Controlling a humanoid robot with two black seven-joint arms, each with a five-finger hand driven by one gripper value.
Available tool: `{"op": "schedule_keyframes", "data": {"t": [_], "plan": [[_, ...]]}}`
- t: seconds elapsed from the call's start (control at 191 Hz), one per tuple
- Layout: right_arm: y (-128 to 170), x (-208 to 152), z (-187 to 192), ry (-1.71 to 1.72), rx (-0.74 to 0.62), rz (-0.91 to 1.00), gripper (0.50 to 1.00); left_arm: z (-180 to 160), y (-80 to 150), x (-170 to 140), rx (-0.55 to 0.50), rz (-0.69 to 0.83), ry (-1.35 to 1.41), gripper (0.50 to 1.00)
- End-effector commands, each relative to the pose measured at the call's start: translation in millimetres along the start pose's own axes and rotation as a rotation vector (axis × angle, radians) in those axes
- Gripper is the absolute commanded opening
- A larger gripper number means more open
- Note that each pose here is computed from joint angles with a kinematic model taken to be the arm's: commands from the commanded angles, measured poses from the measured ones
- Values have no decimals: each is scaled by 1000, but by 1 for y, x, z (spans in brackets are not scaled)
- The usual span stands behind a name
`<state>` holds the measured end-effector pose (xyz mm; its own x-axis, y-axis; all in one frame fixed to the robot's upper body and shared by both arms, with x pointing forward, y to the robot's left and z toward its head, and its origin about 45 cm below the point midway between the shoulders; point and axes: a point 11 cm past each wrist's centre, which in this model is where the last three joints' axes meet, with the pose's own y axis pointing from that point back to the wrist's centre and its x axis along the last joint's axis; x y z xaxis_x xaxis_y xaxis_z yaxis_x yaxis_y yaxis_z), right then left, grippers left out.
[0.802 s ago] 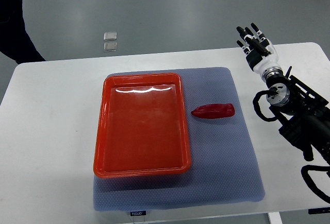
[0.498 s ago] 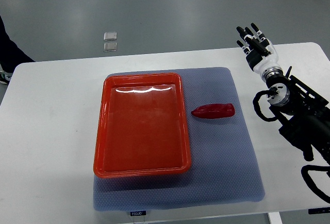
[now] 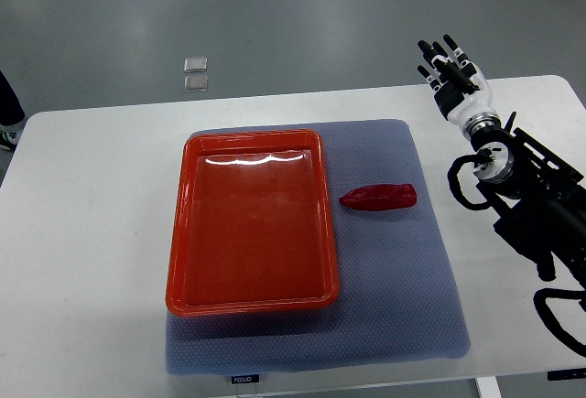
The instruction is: Place red pepper on red tray
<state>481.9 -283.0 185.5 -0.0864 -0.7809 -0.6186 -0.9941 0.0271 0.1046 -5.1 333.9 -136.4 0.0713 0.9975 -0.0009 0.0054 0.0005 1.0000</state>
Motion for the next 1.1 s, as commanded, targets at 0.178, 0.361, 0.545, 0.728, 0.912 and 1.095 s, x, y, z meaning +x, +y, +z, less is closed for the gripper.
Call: {"op": "schedule_keyframes", "data": {"t": [0.178,0.361,0.545,0.728,0.912,1.095], "plan": [[-5,-10,-7,8,12,-15,915,0,0,1,1,2,0,1000],[-7,-16,-9,6,22,-27,915,0,0,1,1,2,-3,1000],[-9,-23,-14,22,22,-43,915,1,0,0,-1,-1,-4,1000],[-10,-26,-15,40,21,-52,915,1,0,1,-1,3,-5,1000],[-13,-34,-21,45,31,-65,917,1,0,1,-2,2,-4,1000],[-16,-49,-24,132,19,-107,915,1,0,1,0,2,-3,1000]]}}
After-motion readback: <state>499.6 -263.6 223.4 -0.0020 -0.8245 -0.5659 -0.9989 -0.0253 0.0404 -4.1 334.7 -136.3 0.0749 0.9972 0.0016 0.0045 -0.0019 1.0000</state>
